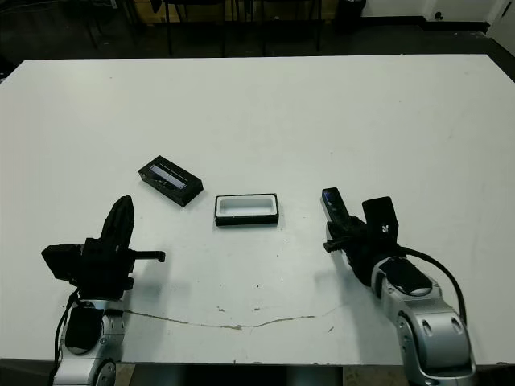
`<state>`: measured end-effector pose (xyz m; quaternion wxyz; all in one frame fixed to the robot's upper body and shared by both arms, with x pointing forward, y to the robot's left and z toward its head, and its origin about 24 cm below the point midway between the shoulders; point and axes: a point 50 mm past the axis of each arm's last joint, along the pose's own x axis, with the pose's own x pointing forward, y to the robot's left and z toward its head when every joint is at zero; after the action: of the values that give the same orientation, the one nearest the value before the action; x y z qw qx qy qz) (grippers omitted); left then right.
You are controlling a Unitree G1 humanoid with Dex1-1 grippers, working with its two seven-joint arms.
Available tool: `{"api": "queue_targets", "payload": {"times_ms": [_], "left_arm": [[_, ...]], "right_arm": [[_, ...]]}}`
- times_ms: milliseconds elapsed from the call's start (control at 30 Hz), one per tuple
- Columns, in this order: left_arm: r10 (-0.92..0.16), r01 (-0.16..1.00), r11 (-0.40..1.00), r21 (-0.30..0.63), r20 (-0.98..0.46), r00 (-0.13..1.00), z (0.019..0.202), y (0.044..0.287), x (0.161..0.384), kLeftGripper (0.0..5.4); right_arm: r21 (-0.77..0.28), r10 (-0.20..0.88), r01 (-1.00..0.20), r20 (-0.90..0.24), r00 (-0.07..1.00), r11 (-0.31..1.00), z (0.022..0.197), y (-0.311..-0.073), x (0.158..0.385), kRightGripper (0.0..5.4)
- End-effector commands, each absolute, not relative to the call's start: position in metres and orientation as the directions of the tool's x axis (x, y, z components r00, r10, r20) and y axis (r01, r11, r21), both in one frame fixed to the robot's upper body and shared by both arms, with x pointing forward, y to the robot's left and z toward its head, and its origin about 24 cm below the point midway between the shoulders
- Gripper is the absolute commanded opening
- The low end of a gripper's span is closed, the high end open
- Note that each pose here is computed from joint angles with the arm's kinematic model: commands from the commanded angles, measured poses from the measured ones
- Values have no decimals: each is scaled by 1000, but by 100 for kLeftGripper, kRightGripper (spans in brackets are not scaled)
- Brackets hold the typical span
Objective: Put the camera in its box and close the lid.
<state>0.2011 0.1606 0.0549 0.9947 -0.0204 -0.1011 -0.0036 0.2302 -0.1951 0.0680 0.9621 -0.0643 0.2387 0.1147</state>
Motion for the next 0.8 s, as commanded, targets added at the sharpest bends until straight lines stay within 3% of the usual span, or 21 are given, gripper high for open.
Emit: {"api": "queue_targets", "payload": {"times_ms": [33,200,367,567,700,800], "left_arm": [[0,6,999,-38,164,987,51,163,199,0],[-2,6,1000,-20,172,985,51,163,198,0],[-2,7,1000,-31,171,985,50,163,198,0],[-4,10,999,-34,170,985,51,161,198,0],[-8,15,999,-36,177,984,50,159,200,0],[-19,25,999,-32,178,984,50,159,203,0]], "right_arm": [[-75,154,-219,-495,855,973,65,-201,226,59],[-131,122,-199,-447,886,971,68,-205,227,59],[-192,127,-188,-291,948,963,94,-210,240,58],[-229,336,-358,-133,933,905,151,-217,268,58],[-144,510,-533,-171,843,834,177,-212,288,58],[-168,642,-674,-207,738,720,187,-203,307,58]]}}
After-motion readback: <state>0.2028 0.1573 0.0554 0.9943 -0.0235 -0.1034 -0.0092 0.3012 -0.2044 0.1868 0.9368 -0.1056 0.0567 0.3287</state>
